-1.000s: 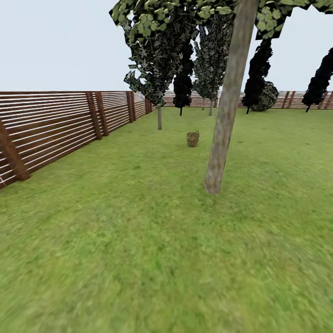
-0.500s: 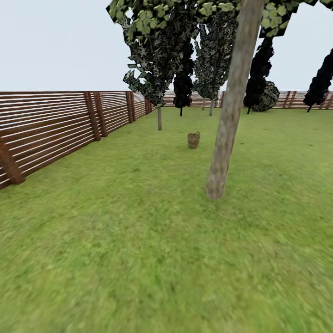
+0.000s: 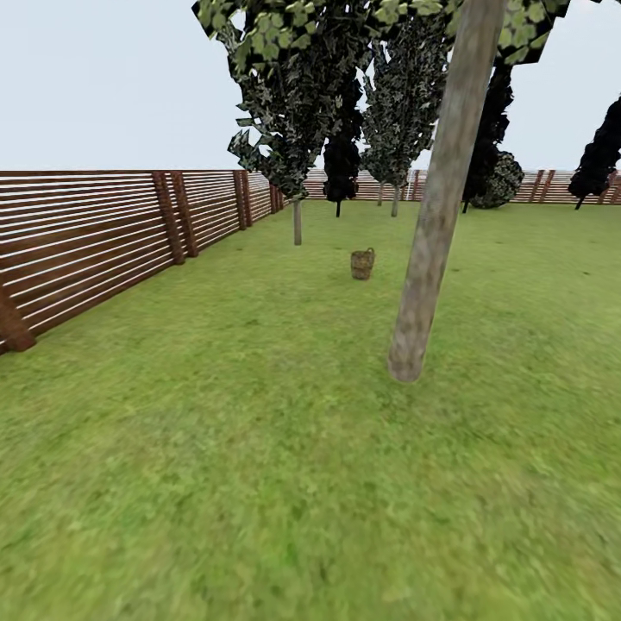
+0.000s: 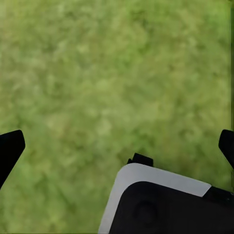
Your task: Take the three Easter eggs out of the wicker basket on the lawn in the garden, then place them on the lawn next to a single tree (choose any tree) so that all three eggs are next to the same tree and none are left in the basket.
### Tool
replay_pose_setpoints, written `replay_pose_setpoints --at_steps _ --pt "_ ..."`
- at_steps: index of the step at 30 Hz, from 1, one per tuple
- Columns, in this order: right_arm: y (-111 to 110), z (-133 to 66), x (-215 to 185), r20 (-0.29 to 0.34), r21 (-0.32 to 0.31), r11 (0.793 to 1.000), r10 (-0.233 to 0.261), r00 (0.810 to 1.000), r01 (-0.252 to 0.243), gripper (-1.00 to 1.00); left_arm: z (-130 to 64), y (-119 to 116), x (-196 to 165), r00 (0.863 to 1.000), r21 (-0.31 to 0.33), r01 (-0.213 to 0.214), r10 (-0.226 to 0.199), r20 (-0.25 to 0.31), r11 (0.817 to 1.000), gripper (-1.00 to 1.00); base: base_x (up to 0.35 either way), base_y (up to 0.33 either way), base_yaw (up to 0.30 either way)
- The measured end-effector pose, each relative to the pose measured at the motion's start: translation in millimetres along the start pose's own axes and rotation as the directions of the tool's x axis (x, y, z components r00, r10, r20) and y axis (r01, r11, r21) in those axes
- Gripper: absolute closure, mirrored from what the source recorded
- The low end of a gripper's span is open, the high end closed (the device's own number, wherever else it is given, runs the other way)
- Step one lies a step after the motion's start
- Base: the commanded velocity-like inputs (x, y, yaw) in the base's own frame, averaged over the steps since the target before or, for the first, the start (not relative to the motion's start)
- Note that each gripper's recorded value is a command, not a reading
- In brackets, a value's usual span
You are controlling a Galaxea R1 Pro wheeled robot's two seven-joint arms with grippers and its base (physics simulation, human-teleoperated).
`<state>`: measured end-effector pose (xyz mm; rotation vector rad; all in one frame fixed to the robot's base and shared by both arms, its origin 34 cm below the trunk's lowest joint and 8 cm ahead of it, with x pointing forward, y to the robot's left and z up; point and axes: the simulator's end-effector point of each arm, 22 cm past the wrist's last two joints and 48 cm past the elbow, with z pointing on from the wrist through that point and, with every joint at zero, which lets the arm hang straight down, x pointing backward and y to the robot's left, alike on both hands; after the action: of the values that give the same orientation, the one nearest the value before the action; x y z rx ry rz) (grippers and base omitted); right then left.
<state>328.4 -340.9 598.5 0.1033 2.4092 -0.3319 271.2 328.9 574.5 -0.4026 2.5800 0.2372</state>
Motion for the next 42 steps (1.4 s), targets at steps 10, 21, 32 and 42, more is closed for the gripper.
replay_pose_setpoints --at_steps 10,21,32,42 --pt "0.0 0.0 0.0 0.000 0.000 1.000 -0.001 1.000 0.001 -1.00 -0.5 -3.4 1.7 1.000 0.005 0.000 0.000 -0.005 1.000 -1.00 0.328 0.000 0.000" --pt "0.5 -0.1 0.0 0.000 -0.001 1.000 0.000 1.000 0.000 -1.00 -0.3 -0.2 1.7 1.000 -0.004 0.008 -0.008 -0.005 1.000 -1.00 0.328 0.000 0.000" --pt "6.0 -1.2 0.6 -0.002 -0.007 1.000 0.005 1.000 -0.005 -1.00 -2.7 -13.0 6.3 1.000 0.011 0.017 -0.017 -0.014 1.000 -1.00 0.329 0.000 0.000" --pt "7.0 -1.4 0.6 -0.002 -0.007 1.000 0.006 1.000 -0.006 -1.00 -2.6 -12.6 6.1 1.000 0.010 0.017 -0.017 -0.013 1.000 -1.00 0.329 0.000 0.000"
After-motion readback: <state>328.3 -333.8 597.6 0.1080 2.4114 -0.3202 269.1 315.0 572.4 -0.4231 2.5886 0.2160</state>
